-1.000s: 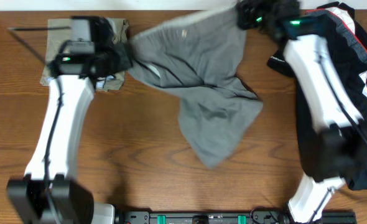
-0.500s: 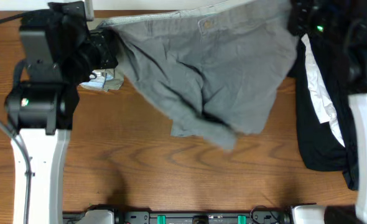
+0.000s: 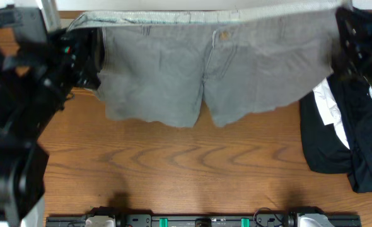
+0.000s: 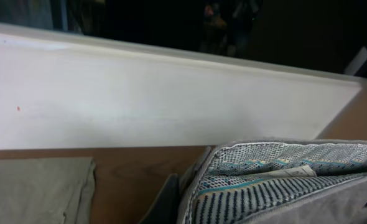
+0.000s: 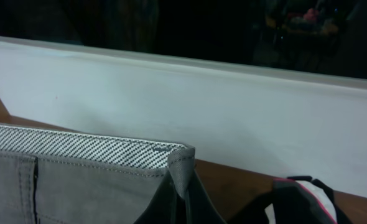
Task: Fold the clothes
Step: 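Lift the waistband with both grippers and lay the shorts flat, waist up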
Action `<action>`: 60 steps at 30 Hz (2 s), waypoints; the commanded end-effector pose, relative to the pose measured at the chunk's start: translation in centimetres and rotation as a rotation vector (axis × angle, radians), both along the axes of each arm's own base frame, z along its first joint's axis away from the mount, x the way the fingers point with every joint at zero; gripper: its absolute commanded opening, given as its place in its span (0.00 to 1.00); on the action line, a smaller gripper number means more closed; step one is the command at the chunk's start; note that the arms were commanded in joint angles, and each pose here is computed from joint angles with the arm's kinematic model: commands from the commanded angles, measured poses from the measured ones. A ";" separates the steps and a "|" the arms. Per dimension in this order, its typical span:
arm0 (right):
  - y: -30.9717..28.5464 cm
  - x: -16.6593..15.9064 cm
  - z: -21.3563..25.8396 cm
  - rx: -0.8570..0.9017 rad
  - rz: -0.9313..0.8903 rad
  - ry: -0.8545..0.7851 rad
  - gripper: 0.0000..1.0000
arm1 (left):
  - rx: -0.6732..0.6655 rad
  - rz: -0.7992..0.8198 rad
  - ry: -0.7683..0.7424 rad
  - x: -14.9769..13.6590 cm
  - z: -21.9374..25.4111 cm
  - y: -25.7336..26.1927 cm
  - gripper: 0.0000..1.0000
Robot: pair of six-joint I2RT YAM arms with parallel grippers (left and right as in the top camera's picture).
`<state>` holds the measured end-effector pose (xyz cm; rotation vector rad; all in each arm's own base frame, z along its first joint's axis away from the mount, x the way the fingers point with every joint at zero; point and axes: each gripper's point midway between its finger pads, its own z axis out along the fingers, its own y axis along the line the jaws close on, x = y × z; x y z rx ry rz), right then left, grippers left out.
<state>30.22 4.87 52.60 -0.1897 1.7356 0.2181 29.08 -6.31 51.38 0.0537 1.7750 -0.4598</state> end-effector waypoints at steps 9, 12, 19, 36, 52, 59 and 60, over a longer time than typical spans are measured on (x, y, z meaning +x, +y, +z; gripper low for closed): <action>-4.4 -8.7 3.5 -0.035 -0.228 -0.147 0.01 | 0.035 0.067 -0.150 -7.4 4.0 1.6 0.06; -5.5 -9.7 3.3 -0.009 -0.293 -0.140 0.01 | 0.035 0.068 -0.155 -8.2 4.0 1.6 0.06; -5.9 -6.7 -0.3 -0.016 -0.321 0.020 0.01 | 0.045 0.065 0.005 -5.7 0.4 1.6 0.06; -2.4 16.3 -21.6 -0.026 -0.143 0.611 0.01 | 0.078 0.049 0.583 13.3 -18.4 1.0 0.06; -0.5 31.1 -42.4 0.019 -0.089 0.653 0.16 | 0.103 -0.029 0.594 28.9 -36.1 -4.1 0.24; -0.3 32.5 -41.1 0.024 -0.086 0.571 0.97 | 0.136 0.047 0.535 30.7 -36.2 -2.9 0.98; -0.4 32.5 -40.1 0.026 -0.087 0.559 0.98 | 0.138 0.047 0.528 30.7 -35.6 -2.9 0.98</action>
